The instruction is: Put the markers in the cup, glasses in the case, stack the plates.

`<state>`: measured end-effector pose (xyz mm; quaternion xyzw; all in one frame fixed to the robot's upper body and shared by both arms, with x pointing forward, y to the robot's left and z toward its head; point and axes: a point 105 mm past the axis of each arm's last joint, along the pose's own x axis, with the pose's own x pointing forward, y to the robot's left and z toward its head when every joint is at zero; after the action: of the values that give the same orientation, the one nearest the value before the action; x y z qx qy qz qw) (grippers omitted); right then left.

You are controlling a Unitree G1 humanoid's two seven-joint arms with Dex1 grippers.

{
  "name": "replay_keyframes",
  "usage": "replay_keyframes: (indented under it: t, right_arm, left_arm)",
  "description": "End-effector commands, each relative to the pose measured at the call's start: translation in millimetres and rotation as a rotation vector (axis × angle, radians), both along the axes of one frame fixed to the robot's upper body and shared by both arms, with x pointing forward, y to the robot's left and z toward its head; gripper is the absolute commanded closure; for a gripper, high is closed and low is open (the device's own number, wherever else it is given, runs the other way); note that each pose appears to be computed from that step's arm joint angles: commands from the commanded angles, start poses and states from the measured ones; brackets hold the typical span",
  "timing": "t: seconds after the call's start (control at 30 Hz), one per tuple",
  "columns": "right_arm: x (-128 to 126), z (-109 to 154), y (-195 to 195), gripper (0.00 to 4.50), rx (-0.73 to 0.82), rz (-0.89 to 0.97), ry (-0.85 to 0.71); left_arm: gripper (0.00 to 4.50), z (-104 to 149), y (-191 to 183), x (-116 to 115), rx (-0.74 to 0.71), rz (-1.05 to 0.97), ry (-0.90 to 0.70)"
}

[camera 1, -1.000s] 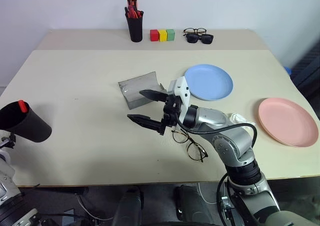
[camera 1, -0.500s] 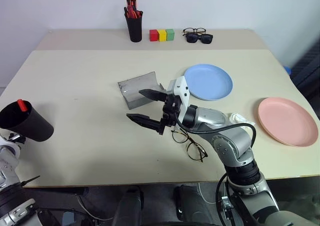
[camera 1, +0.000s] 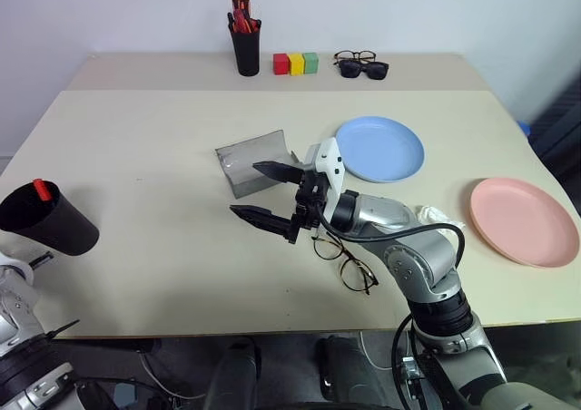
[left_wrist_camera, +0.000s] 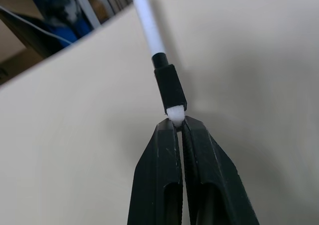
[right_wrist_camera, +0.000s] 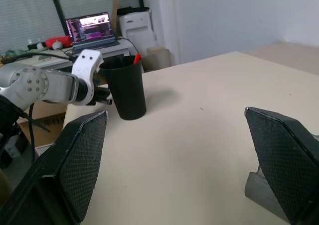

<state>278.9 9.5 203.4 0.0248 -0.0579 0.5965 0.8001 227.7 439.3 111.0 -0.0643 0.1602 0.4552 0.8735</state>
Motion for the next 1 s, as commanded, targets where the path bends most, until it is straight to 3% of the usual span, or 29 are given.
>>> replay_keyframes:
  t: [0.03, 0.27, 0.5, 0.6, 0.7, 0.87, 1.0]
  right_arm:
    - [-9, 14, 4, 0.00, 0.029, 0.038, -0.051]
    - [-10, 13, 5, 0.00, 0.030, 0.052, -0.051]
    - [-12, 13, 7, 0.00, 0.031, 0.073, -0.046]
    - [-13, 13, 8, 0.00, 0.030, 0.083, -0.049]
    - [-14, 12, 9, 0.00, 0.027, 0.091, -0.049]
    - [-15, 12, 9, 0.00, 0.025, 0.097, -0.046]
    - [-16, 12, 9, 0.00, 0.025, 0.097, -0.047]
  left_arm:
    - [4.48, 14, -10, 0, 0.040, -0.003, -0.040]
    - [4.48, 7, -32, -12, -0.030, 0.104, -0.040]
    - [4.48, -4, -71, -8, -0.148, 0.100, -0.008]
    - [3.63, -8, -76, -8, -0.162, 0.100, 0.014]
    - [2.18, -2, -74, -9, -0.145, 0.115, -0.007]
    - [2.18, 15, -65, -6, -0.113, 0.126, -0.058]
    - [2.18, 13, -58, 1, -0.132, 0.108, -0.033]
